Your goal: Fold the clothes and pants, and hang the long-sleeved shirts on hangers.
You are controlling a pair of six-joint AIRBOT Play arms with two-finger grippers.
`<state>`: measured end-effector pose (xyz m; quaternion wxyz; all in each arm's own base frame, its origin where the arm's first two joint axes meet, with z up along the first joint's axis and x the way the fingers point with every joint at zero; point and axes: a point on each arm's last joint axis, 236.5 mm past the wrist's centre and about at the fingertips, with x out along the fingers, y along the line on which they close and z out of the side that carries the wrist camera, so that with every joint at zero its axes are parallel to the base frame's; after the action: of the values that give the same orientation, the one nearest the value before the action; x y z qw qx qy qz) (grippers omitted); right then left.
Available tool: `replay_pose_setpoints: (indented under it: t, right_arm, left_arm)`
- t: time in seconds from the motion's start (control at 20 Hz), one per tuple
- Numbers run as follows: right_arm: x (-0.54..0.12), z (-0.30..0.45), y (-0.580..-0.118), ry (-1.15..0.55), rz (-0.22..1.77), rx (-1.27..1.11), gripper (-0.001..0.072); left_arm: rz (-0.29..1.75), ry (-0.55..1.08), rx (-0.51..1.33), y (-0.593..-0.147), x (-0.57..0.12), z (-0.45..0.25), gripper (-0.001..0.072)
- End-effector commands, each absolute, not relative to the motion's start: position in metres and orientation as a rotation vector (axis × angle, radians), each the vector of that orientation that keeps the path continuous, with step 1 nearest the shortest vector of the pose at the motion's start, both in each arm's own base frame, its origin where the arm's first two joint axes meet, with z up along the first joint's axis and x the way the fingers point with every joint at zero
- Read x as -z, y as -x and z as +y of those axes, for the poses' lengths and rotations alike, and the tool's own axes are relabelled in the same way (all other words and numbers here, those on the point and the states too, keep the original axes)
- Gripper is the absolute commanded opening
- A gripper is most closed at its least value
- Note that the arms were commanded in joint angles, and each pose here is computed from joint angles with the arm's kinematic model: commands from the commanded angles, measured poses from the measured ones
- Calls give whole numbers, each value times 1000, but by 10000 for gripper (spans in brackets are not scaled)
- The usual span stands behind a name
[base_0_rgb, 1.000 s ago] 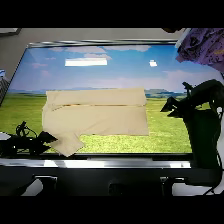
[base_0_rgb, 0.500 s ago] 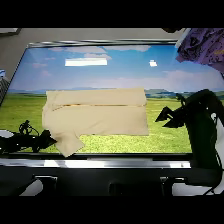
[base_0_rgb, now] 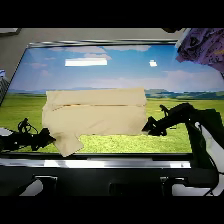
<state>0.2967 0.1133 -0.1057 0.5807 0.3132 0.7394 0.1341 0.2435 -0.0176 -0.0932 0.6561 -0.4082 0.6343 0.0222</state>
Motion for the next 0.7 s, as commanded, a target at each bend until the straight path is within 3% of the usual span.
replay_pose_setpoints:
  t: [0.0, 0.2, 0.4, 0.65]
  right_arm:
    - [115, 129, -303, -703, 1691, -291, 24]
    - [89, 117, -301, -677, 1663, -220, 25]
    - [49, 102, -261, -586, 1740, -179, 25]
    - [8, 87, -233, -547, 1727, -97, 26]
  left_arm:
    - [1433, 918, -41, -247, 88, -16, 17]
    - [1423, 863, -89, -258, 48, 6, 14]
    - [1435, 772, -206, -226, 0, 22, 14]
    - [1348, 657, -116, -207, -38, -4, 14]
